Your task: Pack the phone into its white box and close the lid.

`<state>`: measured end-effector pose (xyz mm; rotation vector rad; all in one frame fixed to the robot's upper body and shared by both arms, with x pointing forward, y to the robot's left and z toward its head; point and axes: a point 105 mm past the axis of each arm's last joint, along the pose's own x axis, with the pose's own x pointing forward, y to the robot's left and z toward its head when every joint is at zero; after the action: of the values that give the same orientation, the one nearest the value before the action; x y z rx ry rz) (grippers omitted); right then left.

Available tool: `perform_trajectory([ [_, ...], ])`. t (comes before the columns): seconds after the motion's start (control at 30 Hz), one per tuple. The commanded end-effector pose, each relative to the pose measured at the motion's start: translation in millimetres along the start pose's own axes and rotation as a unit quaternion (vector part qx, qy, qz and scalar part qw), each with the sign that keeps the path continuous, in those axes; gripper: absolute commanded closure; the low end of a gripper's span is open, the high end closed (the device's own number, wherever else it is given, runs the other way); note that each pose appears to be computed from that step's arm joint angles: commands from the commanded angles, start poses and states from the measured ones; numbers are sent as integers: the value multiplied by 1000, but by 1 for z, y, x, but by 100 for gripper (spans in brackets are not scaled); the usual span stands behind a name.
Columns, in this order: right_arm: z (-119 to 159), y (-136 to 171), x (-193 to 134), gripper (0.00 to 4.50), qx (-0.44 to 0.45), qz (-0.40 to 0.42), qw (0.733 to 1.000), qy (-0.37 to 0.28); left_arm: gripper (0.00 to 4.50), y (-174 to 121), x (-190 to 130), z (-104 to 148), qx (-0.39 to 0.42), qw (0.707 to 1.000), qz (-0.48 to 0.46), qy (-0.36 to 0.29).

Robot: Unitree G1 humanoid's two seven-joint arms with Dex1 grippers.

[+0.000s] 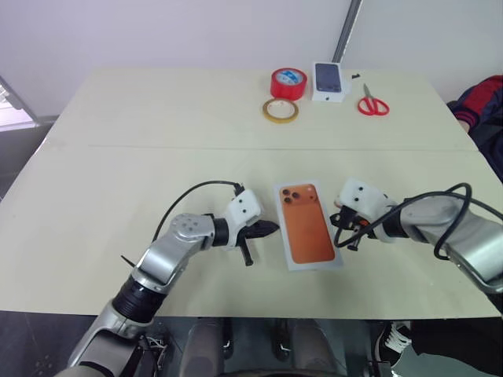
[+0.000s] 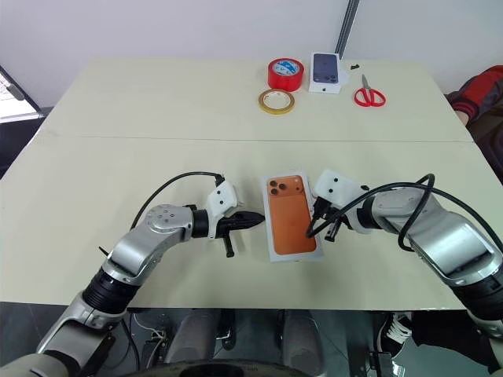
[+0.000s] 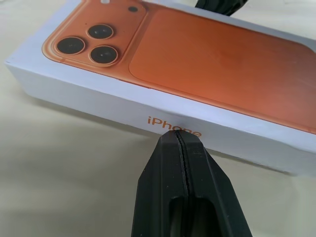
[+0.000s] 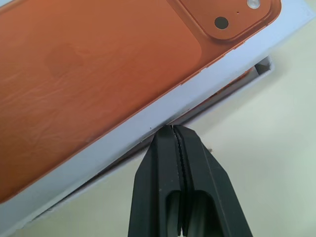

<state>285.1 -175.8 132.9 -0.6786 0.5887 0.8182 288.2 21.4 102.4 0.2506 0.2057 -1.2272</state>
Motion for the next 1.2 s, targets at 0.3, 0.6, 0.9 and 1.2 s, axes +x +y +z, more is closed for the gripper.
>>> perform_trajectory([
  [0.3,10,1,-4,449,-14,-2,1000,-21,450,-1,3,13,11,1000,-1,-23],
  [0.6,4,0,-3,449,-7,-5,1000,-15,450,1,6,14,3,999,8,-31],
  [0.9,-3,-2,-2,449,0,-11,1000,-4,450,-1,8,14,-1,999,5,-32],
  [1.2,-11,-4,-5,449,-4,-14,1000,8,450,-5,10,11,2,1000,-4,-26],
])
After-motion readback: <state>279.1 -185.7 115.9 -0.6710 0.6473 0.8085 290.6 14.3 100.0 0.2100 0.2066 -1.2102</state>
